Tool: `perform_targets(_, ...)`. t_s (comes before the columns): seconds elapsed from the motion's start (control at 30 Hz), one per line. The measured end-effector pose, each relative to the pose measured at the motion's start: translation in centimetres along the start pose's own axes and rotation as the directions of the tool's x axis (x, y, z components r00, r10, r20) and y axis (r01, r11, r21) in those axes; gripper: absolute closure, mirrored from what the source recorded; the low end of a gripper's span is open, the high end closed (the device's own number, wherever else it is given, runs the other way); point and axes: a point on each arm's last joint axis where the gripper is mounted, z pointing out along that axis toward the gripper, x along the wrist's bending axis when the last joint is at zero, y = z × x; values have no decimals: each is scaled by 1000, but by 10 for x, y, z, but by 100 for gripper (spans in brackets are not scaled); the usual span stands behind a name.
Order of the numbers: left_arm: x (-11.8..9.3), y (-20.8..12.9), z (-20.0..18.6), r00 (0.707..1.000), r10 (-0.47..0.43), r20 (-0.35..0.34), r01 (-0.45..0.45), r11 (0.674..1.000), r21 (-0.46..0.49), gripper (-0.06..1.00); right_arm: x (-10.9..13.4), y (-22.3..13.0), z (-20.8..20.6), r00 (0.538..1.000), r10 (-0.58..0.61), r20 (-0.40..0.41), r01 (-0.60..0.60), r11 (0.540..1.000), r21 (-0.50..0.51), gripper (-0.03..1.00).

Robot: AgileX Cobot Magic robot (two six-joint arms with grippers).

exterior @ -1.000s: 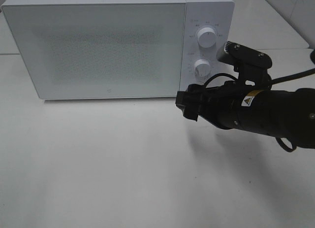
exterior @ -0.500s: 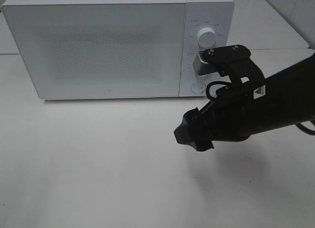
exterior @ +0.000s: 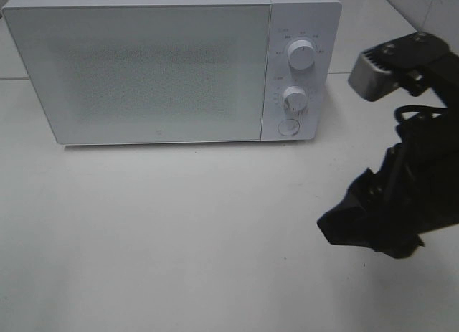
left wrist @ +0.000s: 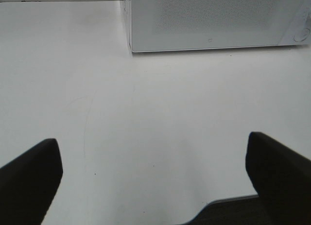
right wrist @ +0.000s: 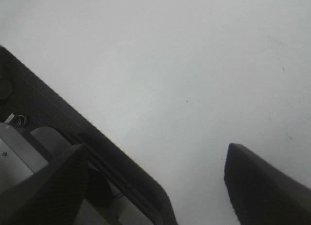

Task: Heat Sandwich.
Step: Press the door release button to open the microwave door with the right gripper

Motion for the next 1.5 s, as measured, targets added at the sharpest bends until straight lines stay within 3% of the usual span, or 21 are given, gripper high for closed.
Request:
perform_targets(0.43,0,0,0,1000,0,0,0,1000,0,-2,8,-49,-67,1000,6,8,-6,999,-33,20)
perform_targets(0.67,0,0,0,1000,0,0,0,1000,0,-2,10,-84,-100,999,32,41,-27,994,-108,20)
perform_targets(1.03,0,0,0,1000,0,0,0,1000,0,-2,9,-105,-112,989,135,63,-125,983,-132,20)
perform_targets(1.17,0,0,0,1000,0,0,0,1000,0,-2,7,-115,-120,969,219,114,-193,960,-204,20)
perform_targets(1.5,0,0,0,1000,0,0,0,1000,0,-2,11,-145,-116,932,305,193,-229,913,-336,20)
